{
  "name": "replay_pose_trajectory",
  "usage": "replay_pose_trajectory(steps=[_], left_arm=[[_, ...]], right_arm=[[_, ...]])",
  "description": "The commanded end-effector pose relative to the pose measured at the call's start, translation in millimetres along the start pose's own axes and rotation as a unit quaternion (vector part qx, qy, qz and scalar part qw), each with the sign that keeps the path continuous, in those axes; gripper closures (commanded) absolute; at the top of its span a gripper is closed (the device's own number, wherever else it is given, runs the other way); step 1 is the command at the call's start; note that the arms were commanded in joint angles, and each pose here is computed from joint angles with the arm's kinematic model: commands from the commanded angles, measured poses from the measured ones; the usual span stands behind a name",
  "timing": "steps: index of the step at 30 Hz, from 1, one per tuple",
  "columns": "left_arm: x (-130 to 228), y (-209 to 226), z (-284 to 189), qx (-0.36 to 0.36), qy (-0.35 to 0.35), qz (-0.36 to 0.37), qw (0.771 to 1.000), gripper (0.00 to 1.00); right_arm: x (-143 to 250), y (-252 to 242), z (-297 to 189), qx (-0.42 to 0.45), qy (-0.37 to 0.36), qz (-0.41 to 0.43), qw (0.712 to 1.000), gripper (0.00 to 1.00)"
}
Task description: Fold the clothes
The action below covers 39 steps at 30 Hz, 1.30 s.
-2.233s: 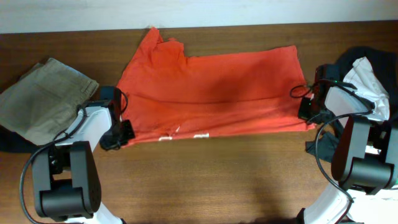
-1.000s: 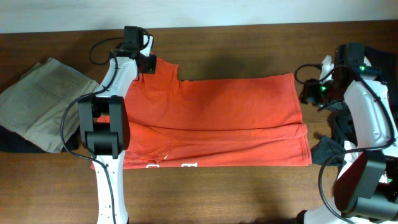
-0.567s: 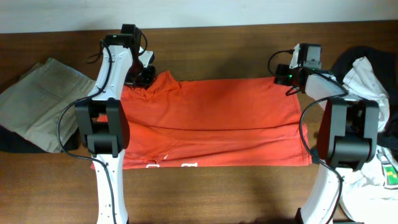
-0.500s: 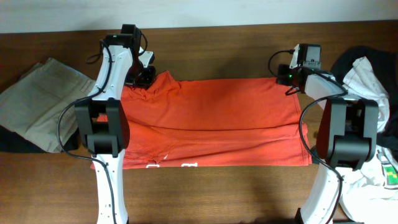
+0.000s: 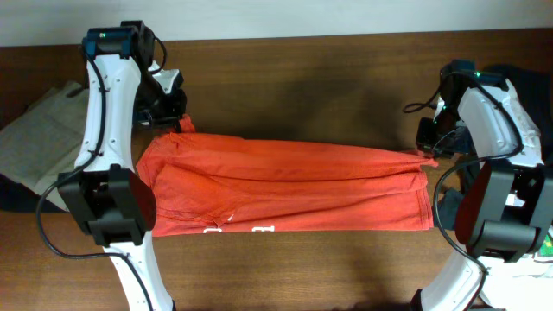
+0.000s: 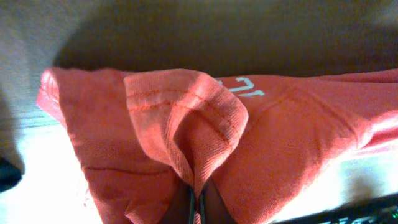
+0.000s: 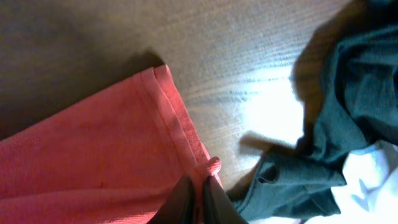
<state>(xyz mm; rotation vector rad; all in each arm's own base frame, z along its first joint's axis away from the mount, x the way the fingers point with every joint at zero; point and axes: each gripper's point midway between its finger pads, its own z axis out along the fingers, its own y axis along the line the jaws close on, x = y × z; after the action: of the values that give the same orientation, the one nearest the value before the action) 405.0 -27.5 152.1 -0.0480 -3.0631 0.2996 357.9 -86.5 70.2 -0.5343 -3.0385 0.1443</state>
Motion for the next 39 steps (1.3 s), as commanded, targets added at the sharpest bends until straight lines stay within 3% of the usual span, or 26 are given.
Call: replay_pose_trajectory(steps=[1, 5, 6, 12, 20, 23, 25, 27, 30, 31, 34, 35, 37, 39], left_arm=[[33.0, 0.6, 2.8, 0.0, 0.035, -0.015, 0.999, 1.0], [77.6, 4.2, -2.0, -0.02, 0.06, -0.028, 0.998, 1.0], [97.4, 15.2, 3.5, -0.053, 0.084, -0.052, 0.994, 1.0], [136.1, 19.4, 32.9, -0.053, 0.162, -0.066, 0.983, 1.0], [177.3, -0.7, 46.8, -0.057, 0.213, -0.053, 0.974, 1.0], [177.7, 1.5, 45.5, -0.068, 0.211, -0.05, 0.974, 1.0], [170.7, 20.2, 45.2, -0.125, 0.191, -0.068, 0.971, 0.95], [120.5, 23.1, 60.1, -0.122, 0.086, -0.062, 0.987, 0.84], [59.8, 23.0, 66.1, -0.114, -0.035, -0.052, 0.992, 0.84], [54.2, 22.9, 66.4, -0.113, -0.045, -0.051, 0.991, 0.85], [74.2, 24.1, 66.8, -0.118, -0.005, -0.054, 0.992, 0.84], [91.7, 24.5, 66.0, -0.121, 0.031, -0.057, 0.991, 0.74], [103.6, 25.5, 66.0, -0.125, 0.054, -0.059, 0.989, 0.71], [100.8, 26.8, 76.3, -0.123, 0.047, -0.058, 0.99, 0.69]], right_arm=[[10.8, -13.6, -7.7, 0.03, 0.014, 0.002, 0.999, 0.9], [40.8, -16.8, -10.7, 0.034, 0.076, -0.005, 0.996, 0.9], [47.7, -17.5, -11.9, 0.036, 0.09, -0.007, 0.995, 0.9], [66.0, -15.0, -15.4, 0.024, 0.129, -0.024, 0.991, 0.9], [70.0, -15.8, -16.5, 0.025, 0.138, -0.027, 0.99, 0.89], [69.1, -15.7, -16.2, 0.025, 0.136, -0.027, 0.99, 0.89], [68.6, -15.6, -16.1, 0.025, 0.135, -0.026, 0.99, 0.89], [68.1, -15.5, -15.9, 0.025, 0.134, -0.026, 0.99, 0.89], [68.1, -15.5, -15.9, 0.025, 0.134, -0.026, 0.99, 0.88], [68.1, -15.5, -15.9, 0.025, 0.134, -0.026, 0.99, 0.88], [68.1, -15.5, -15.9, 0.025, 0.134, -0.027, 0.99, 0.88], [68.0, -15.5, -15.9, 0.025, 0.134, -0.026, 0.99, 0.88], [67.8, -15.4, -15.9, 0.024, 0.133, -0.026, 0.99, 0.87], [67.9, -15.5, -15.9, 0.024, 0.133, -0.028, 0.99, 0.73]])
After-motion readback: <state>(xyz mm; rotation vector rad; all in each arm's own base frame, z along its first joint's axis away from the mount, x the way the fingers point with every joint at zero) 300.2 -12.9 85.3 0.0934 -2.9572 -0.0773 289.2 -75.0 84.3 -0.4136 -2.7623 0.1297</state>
